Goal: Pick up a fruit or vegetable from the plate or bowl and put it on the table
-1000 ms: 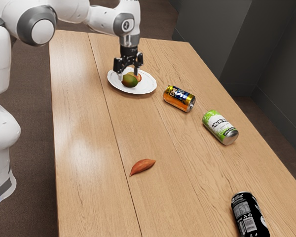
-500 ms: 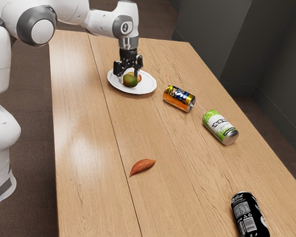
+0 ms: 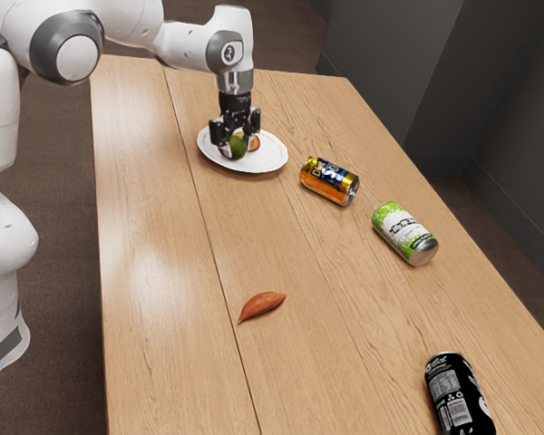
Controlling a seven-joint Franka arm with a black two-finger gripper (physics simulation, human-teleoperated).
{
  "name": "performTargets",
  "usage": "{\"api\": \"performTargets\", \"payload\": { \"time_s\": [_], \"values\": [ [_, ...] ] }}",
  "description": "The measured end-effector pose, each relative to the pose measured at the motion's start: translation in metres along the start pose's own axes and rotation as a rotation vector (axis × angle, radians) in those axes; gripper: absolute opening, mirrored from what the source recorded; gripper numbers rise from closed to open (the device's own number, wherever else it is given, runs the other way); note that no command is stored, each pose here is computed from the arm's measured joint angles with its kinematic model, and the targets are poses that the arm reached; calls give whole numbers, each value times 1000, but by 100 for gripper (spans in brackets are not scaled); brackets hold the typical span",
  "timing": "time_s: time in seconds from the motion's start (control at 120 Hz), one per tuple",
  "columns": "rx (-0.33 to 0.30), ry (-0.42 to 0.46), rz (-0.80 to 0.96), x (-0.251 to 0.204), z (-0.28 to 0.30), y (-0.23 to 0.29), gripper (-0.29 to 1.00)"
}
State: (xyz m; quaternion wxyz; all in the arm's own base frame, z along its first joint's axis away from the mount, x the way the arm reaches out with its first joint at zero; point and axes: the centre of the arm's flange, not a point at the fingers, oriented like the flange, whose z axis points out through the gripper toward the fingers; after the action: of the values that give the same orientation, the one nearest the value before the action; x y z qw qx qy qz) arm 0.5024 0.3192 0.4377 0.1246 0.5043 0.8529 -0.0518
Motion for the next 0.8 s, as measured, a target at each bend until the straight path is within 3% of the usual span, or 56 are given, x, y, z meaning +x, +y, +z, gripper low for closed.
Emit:
{"api": "performTargets", "payload": {
  "time_s": [0.167, 0.433, 0.5, 0.633, 0.717, 0.8],
  "values": [
    [-10, -6, -20, 1, -7, -6, 32],
    [-115, 12, 14, -53, -76, -30, 31],
    [-99, 7, 50, -94, -69, -41, 31],
    [-41, -21, 238, -241, -39, -80, 30],
    [-53, -23, 224, -254, -45, -88, 28],
    [-67, -27, 207, -261, -53, -92, 47]
  ]
}}
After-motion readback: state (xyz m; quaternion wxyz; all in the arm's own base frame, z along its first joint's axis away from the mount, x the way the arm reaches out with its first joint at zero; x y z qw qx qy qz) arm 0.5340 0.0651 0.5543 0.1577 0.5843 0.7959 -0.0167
